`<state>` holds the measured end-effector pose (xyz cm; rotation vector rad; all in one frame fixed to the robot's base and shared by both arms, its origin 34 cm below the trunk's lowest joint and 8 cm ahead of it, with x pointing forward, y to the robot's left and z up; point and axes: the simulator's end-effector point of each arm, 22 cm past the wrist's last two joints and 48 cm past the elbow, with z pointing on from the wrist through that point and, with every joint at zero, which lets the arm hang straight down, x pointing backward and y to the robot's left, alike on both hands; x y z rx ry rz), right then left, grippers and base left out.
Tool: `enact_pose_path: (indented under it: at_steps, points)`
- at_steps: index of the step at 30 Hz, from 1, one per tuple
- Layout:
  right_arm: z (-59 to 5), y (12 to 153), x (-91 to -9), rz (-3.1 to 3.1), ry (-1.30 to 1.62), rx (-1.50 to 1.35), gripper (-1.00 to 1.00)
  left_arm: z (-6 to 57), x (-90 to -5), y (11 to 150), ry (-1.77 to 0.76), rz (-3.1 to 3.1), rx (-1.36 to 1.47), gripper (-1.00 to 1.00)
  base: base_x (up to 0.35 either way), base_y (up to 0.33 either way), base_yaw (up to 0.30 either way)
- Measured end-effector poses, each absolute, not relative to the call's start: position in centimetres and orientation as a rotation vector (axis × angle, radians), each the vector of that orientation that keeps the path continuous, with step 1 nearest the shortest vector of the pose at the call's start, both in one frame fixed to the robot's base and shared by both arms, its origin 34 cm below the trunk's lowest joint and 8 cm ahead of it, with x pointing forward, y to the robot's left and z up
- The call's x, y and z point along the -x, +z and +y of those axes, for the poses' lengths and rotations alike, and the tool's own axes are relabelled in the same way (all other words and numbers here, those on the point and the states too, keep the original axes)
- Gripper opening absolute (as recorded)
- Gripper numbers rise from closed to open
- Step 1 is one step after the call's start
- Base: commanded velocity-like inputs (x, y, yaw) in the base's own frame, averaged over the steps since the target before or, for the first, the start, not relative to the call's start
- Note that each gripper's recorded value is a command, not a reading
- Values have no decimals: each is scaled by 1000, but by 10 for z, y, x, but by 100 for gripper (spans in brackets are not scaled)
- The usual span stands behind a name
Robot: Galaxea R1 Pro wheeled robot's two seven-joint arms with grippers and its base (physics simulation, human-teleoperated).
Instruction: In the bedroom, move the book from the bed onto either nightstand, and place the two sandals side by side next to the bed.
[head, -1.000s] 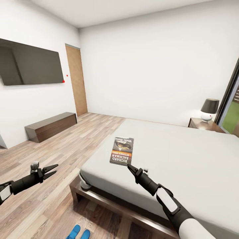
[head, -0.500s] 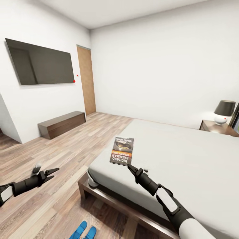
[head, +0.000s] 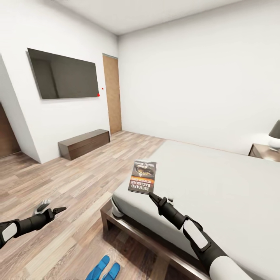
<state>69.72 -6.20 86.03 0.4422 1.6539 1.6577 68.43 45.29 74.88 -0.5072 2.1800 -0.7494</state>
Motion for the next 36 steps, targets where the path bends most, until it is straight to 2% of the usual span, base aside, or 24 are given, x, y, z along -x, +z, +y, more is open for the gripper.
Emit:
enact_pose_path:
  at_steps: [11, 28, 36]
  points:
    - [-59, 860, -696, 1657, 1660, -437, -100, 455, -652, 706, -685, 2234, 519, 100, 0, 0, 179]
    - [-62, 860, -697, 1654, 1658, -442, -100, 401, -656, 685, -682, 2172, 402, 100, 0, 0, 179]
    - [-62, 860, -697, 1653, 1657, -442, -100, 395, -654, 678, -721, 2066, 558, 100, 0, 0, 179]
